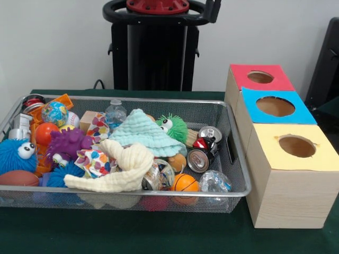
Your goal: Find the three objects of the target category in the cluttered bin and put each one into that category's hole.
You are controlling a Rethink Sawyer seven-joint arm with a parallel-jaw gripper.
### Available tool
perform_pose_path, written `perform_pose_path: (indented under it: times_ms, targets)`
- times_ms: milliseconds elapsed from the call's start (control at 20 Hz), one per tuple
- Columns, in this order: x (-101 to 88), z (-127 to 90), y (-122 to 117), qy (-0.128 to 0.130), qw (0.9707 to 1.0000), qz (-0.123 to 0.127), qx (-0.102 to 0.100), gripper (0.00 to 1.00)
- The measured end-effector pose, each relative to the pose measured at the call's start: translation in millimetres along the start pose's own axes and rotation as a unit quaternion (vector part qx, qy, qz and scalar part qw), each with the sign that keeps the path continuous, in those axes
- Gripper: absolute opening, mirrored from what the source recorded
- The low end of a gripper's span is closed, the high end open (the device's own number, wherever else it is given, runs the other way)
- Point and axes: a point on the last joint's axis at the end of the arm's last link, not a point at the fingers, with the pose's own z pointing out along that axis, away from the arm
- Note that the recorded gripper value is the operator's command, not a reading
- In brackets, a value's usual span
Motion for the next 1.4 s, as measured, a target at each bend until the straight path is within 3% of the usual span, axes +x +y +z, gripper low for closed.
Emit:
perform_pose_path:
  times_ms: [500, 800, 1000, 1350, 1400]
  targets:
    - [21.5, 8, -11, 0.021, 0.9975, -0.068, 0.000, 1.00]
    - [24.5, 14, -8, 0.020, 0.9954, -0.093, -0.016, 1.00]
    - [12.9, 24, 2, 0.015, 0.9944, -0.099, -0.035, 1.00]
    - [-21.7, 42, 16, 0.010, 0.9940, -0.094, -0.056, 1.00]
    - [-34.5, 48, 19, 0.011, 0.9942, -0.090, -0.058, 1.00]
